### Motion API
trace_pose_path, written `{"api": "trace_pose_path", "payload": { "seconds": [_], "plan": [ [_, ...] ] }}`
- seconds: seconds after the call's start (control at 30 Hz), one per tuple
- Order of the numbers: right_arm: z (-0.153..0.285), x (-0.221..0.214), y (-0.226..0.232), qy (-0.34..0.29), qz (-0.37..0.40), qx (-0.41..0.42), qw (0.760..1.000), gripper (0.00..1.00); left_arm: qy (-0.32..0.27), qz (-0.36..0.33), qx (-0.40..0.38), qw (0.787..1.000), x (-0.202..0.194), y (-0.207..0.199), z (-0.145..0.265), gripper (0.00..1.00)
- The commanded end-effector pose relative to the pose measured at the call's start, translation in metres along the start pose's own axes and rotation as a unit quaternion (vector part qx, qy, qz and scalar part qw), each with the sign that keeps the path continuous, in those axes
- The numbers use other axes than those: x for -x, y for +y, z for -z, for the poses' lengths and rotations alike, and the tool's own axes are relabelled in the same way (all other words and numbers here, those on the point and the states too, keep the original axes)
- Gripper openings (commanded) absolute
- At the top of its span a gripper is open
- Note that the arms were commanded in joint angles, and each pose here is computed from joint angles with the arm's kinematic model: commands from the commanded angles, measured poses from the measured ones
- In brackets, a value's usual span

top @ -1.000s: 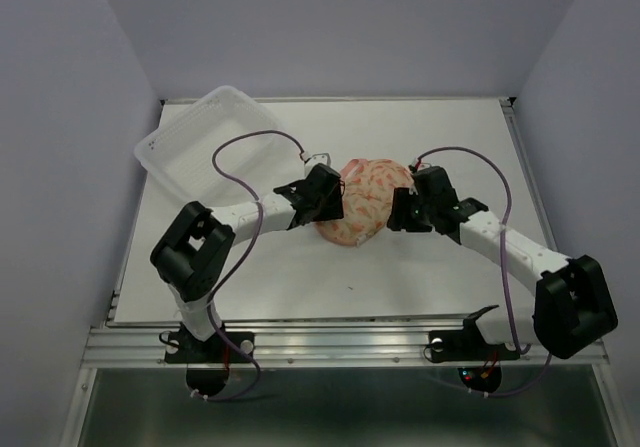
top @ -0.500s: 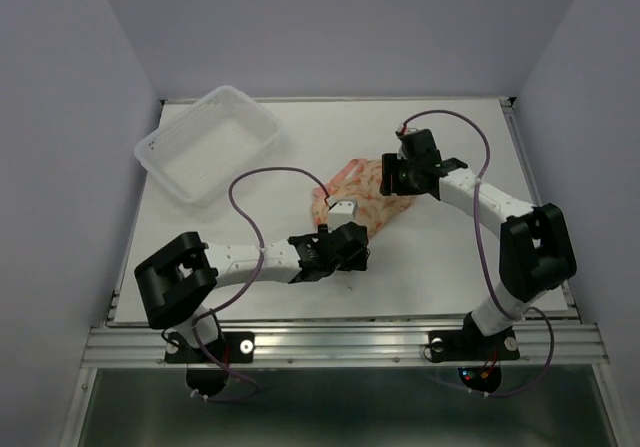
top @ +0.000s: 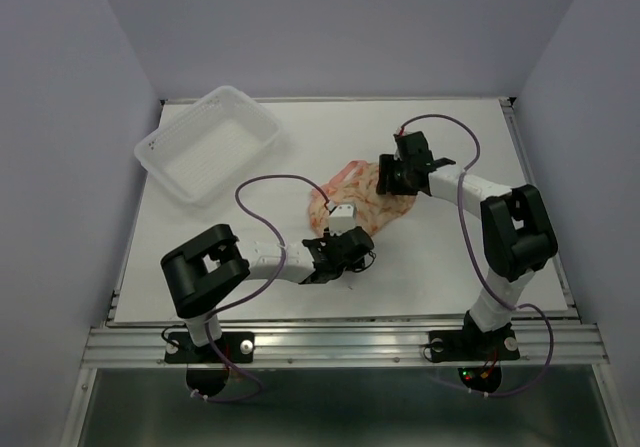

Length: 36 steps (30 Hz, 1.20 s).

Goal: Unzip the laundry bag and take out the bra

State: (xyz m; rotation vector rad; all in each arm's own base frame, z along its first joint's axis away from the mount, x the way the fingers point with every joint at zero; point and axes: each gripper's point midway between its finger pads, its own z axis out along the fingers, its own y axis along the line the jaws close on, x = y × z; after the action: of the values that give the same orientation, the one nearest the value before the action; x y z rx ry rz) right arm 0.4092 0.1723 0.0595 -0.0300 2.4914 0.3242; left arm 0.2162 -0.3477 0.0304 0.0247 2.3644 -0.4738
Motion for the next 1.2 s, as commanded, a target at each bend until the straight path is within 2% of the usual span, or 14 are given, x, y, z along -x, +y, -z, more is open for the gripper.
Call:
{"api": "trace_pose_path", "payload": {
  "seconds": [0.0,0.4,0.87,1.0,1.03,1.1,1.17],
  "plan": [
    [0.006,-0.019,0.008,0.022,-0.043,0.021,0.999,0.63,-0.052,0.024,0.017,0.998,0.024,-0.007,-0.005,0.5],
    [0.01,-0.03,0.008,0.033,-0.042,0.029,0.998,0.63,-0.068,0.018,0.07,0.995,0.023,0.01,-0.017,0.41],
    [0.012,-0.038,0.01,0.045,-0.035,0.039,0.998,0.63,-0.051,0.07,0.112,0.99,0.005,0.04,-0.024,0.28],
    [0.013,-0.039,0.007,0.045,-0.026,0.034,0.998,0.63,-0.043,0.074,0.115,0.99,0.0,0.045,-0.026,0.15],
    [0.014,-0.037,0.007,0.043,-0.024,0.033,0.998,0.63,-0.038,0.077,0.115,0.99,-0.003,0.046,-0.026,0.08],
    [0.014,-0.038,0.006,0.045,-0.022,0.031,0.998,0.63,-0.036,0.078,0.114,0.99,-0.003,0.048,-0.025,0.0],
    [0.015,-0.038,0.005,0.044,-0.017,0.028,0.998,0.63,-0.038,0.076,0.112,0.99,0.0,0.049,-0.021,0.0]
  ]
}}
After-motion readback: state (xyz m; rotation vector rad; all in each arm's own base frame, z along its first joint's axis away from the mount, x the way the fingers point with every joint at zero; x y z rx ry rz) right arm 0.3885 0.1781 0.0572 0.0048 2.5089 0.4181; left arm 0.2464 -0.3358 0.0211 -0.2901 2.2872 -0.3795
